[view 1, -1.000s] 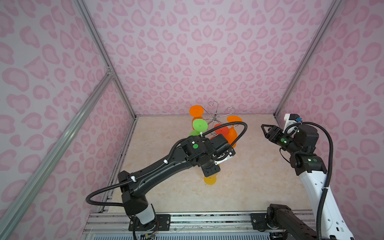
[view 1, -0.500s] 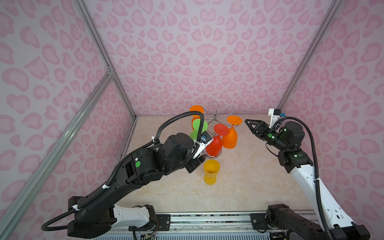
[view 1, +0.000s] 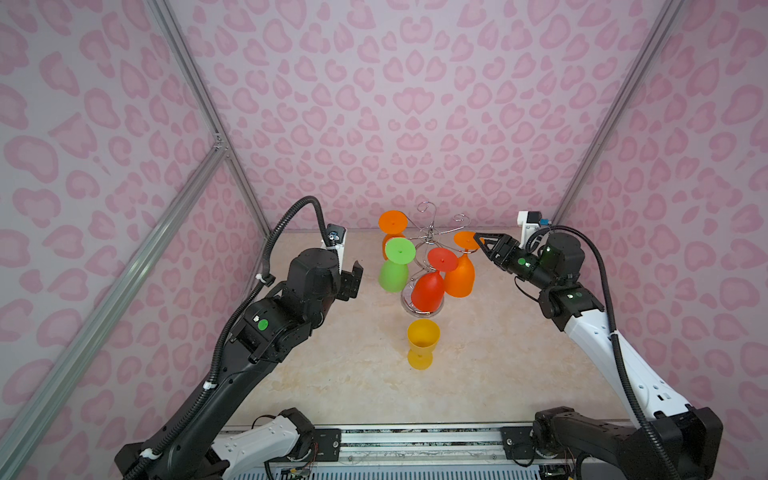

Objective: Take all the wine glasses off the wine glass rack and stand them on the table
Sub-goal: 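Open and raise the left gripper while the right gripper approaches the rack, then close the right gripper on the orange glass's base rim on the rack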

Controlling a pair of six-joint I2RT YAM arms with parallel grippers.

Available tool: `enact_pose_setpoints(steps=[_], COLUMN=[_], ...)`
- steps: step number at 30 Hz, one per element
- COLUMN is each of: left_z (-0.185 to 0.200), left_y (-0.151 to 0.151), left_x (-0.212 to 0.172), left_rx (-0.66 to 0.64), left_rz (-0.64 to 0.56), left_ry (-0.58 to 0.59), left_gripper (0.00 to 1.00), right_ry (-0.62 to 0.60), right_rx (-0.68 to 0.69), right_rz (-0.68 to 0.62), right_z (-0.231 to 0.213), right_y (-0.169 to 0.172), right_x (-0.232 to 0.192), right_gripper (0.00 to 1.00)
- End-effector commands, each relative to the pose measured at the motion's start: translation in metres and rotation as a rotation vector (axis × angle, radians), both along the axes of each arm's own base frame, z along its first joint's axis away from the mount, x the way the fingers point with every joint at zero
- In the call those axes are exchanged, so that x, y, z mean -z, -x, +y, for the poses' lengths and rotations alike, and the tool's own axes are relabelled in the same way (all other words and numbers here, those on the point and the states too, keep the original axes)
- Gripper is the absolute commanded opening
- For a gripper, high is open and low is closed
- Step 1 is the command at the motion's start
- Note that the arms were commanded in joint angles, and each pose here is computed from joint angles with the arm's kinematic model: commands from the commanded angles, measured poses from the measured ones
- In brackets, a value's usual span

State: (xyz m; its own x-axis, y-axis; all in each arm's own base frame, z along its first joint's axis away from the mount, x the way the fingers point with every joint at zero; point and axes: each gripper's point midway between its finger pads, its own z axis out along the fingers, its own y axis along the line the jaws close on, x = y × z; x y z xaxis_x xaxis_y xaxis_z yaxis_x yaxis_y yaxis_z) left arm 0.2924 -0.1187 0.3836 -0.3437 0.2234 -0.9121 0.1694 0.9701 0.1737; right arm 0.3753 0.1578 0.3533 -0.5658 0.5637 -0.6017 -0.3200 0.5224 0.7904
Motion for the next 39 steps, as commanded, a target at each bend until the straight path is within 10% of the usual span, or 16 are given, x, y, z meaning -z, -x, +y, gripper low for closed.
enact_pose_setpoints(steps=[1,23,39], left_z=[-0.005,-0.014,-0.016], left_y=[-0.006,-0.009,-0.011], left_x=[-0.016,-0.013,-0.01], left_rx=[0.013,0.071,0.089], left_rz=[-0.059,-0.053,-0.039], left_ry=[0.096,0.12,0.125], left_gripper=[0.85,0.84,0.83], right_ry=[-0.008,-0.104,-0.288], right_rx=[0.008,-0.013,-0.053], right_rz=[-0.044,0.016,0.02], right_z=[0.0,0.003,-0.011], right_y=[-0.005,-0.017,-0.012], right_x=[-0.011,-0.007,-0.029], right_gripper=[0.54,0.07,0.0])
